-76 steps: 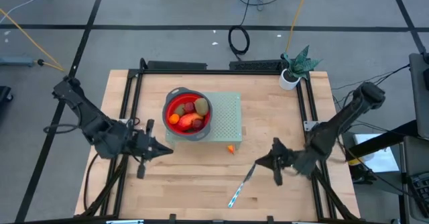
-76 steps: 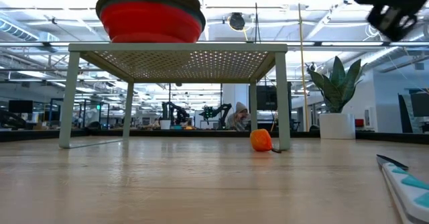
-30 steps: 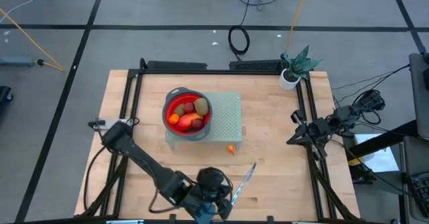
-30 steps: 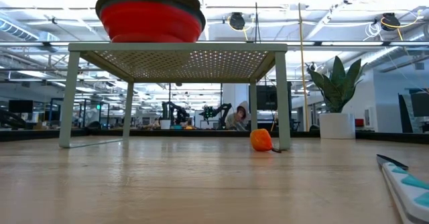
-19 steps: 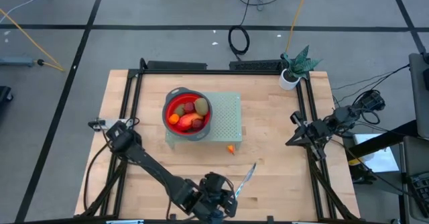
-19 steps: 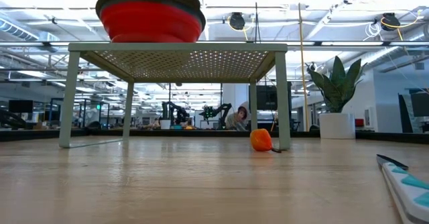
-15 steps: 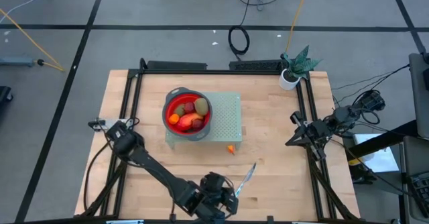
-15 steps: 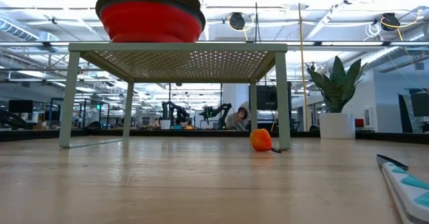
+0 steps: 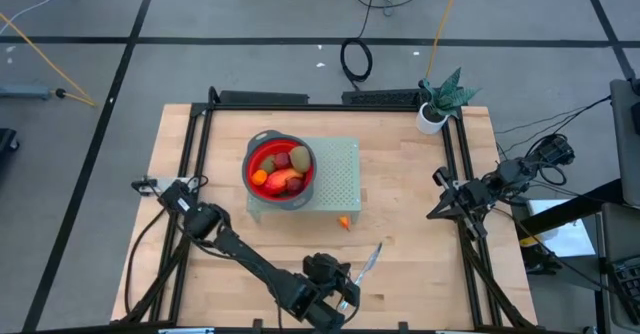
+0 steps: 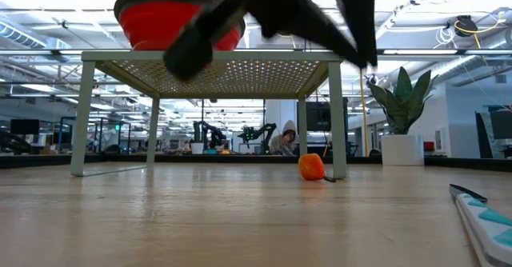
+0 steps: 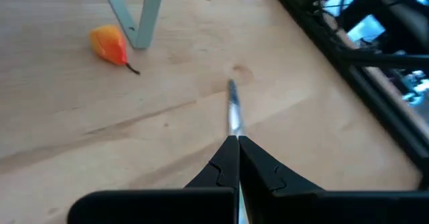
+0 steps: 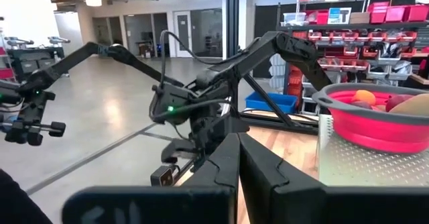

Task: Pick & Place Fruit
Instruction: Put the orange pear into the red strainer bowl on the shelf

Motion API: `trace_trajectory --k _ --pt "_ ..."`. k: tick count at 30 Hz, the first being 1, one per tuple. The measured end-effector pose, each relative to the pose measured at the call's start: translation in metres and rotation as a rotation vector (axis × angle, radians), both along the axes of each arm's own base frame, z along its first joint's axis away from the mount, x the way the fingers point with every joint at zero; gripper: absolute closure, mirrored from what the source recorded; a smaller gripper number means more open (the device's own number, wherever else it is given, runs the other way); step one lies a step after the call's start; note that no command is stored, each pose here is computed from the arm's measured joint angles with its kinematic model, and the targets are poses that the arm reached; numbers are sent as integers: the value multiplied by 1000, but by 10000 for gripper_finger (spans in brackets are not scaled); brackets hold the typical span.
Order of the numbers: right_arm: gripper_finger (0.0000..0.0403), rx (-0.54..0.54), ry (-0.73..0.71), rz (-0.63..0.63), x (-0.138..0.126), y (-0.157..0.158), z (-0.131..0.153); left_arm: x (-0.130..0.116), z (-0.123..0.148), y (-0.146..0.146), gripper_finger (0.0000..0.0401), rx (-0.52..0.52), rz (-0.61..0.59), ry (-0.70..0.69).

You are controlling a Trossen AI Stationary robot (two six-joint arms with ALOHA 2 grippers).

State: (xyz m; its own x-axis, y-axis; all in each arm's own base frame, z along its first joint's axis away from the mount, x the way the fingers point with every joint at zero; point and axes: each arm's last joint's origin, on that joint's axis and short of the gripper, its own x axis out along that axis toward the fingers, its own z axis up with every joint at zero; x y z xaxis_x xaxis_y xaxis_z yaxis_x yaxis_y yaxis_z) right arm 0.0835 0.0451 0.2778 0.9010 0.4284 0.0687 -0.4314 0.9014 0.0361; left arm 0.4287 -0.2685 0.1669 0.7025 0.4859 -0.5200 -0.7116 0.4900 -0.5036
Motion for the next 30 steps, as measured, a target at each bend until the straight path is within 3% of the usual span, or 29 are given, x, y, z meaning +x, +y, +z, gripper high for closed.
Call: trace_trajectory --k 6,15,30 --pt "403 -5 12 0 0 0 -1 3 -19 2 401 64 31 10" --pt "403 -10 21 0 0 0 -2 5 -23 12 401 224 -1 90" --pt "403 -10 20 0 0 0 -2 6 -57 42 401 234 63 118"
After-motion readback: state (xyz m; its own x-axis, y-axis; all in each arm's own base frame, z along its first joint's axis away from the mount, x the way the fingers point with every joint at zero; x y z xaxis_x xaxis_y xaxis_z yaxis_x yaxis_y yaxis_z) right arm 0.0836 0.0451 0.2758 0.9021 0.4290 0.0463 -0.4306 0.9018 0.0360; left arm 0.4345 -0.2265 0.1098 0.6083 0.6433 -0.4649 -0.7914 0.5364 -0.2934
